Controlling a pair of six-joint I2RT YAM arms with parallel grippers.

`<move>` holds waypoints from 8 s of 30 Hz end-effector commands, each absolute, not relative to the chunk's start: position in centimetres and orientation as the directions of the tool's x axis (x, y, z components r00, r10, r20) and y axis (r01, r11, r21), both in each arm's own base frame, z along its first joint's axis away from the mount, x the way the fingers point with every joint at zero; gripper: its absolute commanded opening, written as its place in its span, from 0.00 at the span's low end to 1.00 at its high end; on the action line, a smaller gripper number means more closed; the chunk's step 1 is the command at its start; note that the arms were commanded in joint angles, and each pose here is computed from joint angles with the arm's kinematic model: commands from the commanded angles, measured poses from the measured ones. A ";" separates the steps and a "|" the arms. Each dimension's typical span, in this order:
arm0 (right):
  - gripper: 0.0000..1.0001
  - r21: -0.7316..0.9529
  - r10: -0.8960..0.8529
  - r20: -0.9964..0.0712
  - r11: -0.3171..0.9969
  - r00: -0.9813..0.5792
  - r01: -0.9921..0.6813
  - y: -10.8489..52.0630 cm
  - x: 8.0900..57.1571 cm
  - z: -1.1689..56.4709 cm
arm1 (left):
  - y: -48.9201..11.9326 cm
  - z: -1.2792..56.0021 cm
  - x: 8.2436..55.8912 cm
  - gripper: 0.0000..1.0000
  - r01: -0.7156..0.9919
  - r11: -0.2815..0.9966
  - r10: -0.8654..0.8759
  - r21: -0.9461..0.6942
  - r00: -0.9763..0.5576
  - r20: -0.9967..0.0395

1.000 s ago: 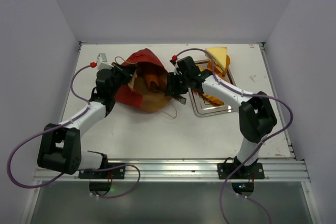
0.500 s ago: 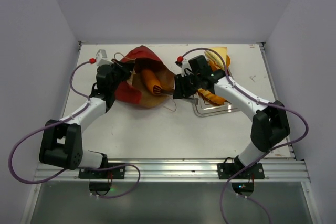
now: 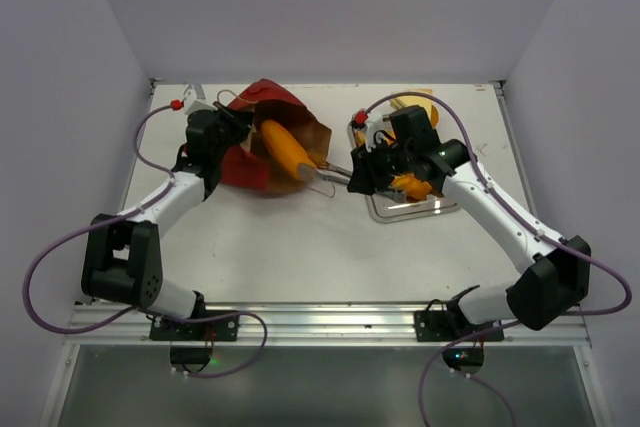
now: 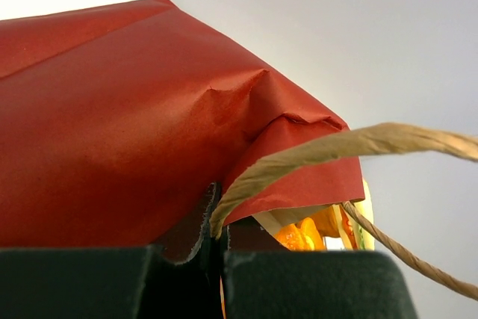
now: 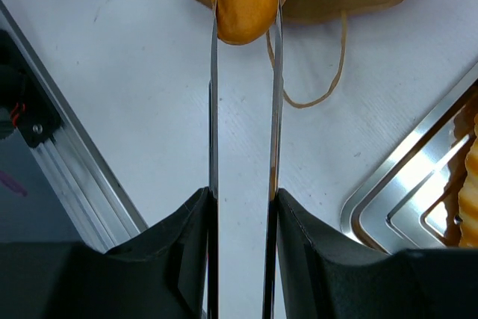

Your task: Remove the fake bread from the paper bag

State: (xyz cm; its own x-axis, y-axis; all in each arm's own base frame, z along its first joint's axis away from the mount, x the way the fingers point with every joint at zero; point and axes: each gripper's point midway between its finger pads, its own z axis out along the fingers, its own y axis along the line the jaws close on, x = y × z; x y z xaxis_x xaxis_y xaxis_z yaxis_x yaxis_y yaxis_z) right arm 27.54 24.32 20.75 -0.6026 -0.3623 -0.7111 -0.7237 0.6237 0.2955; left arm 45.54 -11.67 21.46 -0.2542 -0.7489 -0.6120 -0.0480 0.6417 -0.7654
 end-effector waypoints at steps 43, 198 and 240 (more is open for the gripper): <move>0.00 -0.191 -0.722 -0.560 0.589 -0.406 -0.785 4.5 19.4 18.2 | -6.0 27.9 44.2 0.00 -0.006 0.739 -0.668 -0.674 -0.133 -0.732; 0.43 -0.016 -0.636 -0.709 0.447 -0.305 -0.895 23.4 28.1 13.8 | 2.1 30.5 50.4 0.71 0.028 0.705 -0.648 -0.709 -0.381 -0.659; 0.86 0.049 -0.662 -0.604 0.526 -0.444 -0.849 24.9 26.1 6.3 | -0.5 37.1 37.1 0.99 0.170 0.840 -0.487 -0.516 -0.185 -0.854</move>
State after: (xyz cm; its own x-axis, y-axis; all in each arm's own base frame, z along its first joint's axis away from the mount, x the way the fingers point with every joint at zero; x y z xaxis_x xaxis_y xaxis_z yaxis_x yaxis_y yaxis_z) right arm 26.22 23.76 3.25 -0.5073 -0.6798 -0.5296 -0.8177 0.5738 0.0467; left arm 38.39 0.36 35.07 -0.2314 -0.4997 -0.8348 0.0951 0.8423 -0.5305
